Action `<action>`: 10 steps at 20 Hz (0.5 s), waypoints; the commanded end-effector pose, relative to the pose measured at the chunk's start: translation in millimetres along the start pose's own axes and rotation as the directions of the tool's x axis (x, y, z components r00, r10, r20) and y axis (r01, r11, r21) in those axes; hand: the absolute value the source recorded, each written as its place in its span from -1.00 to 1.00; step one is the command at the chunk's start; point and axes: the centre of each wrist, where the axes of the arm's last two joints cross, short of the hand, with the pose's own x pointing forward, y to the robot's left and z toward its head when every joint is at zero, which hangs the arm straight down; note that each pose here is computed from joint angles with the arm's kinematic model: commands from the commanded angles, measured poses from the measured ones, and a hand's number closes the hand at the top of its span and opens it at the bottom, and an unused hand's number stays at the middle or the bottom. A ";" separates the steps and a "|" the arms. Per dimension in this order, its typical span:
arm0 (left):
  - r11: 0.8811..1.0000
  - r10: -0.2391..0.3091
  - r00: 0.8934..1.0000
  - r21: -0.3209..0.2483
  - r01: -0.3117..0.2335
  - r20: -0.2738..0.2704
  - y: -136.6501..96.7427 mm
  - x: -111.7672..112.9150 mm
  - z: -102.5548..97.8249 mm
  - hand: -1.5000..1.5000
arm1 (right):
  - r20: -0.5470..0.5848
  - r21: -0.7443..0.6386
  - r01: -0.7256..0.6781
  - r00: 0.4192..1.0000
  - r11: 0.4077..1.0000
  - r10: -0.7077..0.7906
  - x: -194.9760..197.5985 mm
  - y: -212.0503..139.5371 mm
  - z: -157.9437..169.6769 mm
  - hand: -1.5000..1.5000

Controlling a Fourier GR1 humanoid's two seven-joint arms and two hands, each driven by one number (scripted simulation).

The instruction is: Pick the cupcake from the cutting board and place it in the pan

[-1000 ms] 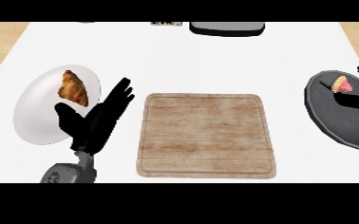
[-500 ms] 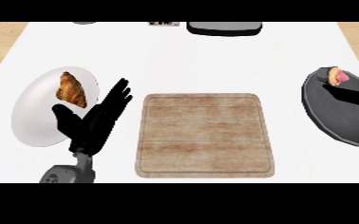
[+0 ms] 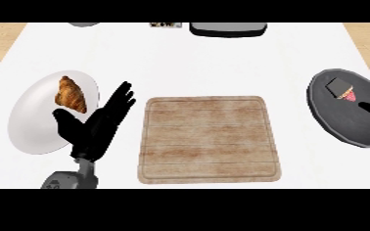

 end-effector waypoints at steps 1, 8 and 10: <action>1.000 0.014 1.000 0.011 -0.014 0.007 5.9 8.2 2.8 0.00 | -0.011 0.071 0.086 0.996 0.994 -0.086 -14.5 -54.6 13.8 -1.00; 1.000 -0.006 1.000 0.005 0.006 -0.002 1.9 0.4 2.5 0.00 | 0.021 0.195 0.149 0.988 0.969 -0.156 -35.9 -106.4 44.6 -1.00; 1.000 -0.013 1.000 0.015 0.013 -0.003 5.9 -7.0 -5.6 0.00 | 0.017 0.197 0.154 0.987 0.968 -0.161 -37.6 -104.4 45.5 -1.00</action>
